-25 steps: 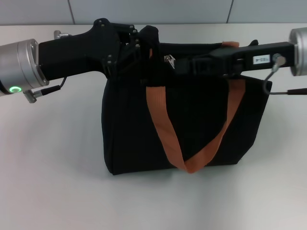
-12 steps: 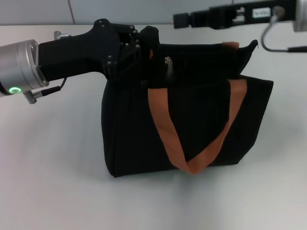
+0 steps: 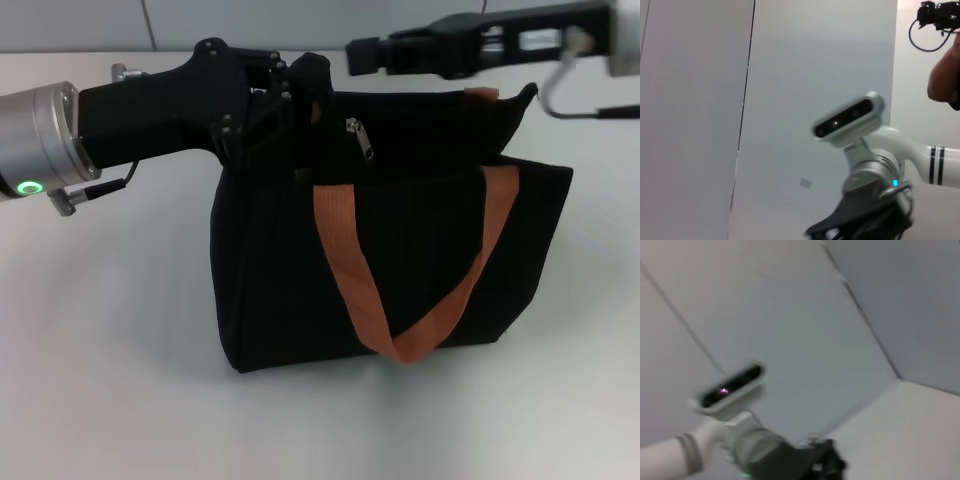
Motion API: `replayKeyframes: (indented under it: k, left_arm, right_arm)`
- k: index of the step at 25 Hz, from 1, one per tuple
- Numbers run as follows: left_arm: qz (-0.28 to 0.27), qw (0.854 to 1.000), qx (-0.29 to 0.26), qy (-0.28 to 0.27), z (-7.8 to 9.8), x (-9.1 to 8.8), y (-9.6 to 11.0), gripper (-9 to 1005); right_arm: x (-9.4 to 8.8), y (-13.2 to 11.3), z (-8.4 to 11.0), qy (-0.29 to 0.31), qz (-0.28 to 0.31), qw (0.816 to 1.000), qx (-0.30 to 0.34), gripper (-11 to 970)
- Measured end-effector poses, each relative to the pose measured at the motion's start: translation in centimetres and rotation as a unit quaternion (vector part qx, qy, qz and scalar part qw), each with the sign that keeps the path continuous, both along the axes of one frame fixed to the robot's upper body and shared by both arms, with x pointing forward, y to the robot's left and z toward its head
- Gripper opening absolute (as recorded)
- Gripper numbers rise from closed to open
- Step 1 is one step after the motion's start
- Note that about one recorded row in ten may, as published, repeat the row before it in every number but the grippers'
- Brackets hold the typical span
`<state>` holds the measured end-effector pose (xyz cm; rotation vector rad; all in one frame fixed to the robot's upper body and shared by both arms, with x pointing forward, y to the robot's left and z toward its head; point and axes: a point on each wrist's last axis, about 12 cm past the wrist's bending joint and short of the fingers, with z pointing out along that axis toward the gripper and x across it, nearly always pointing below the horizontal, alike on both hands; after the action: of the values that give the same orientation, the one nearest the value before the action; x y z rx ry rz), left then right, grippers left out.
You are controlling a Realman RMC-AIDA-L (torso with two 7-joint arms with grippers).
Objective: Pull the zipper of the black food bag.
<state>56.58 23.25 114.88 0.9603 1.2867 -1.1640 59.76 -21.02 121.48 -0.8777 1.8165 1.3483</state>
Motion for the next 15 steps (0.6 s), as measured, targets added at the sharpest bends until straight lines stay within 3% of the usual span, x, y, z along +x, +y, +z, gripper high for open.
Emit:
replayKeyframes:
  k: [5,8,13,15]
  left_arm:
    - [0.003,1.000,0.000,0.000,0.0,0.1,0.0,18]
    - [0.002,1.000,-0.001,0.000,0.0,0.0,0.0,18]
    - [0.002,1.000,-0.002,0.000,0.0,0.0,0.0,17]
    - [0.002,1.000,-0.002,0.000,0.0,0.0,0.0,17]
  right_arm:
    - [-1.8,-1.2,-1.1,0.002,0.026,1.000,0.011,259]
    - [-2.6,-1.0,-2.7,0.005,0.036,0.999,-0.009,345]
    - [-2.6,-0.9,-3.8,-0.008,0.021,0.999,-0.025,463]
    - [-2.4,-1.0,-4.0,-0.014,0.011,0.999,-0.029,462]
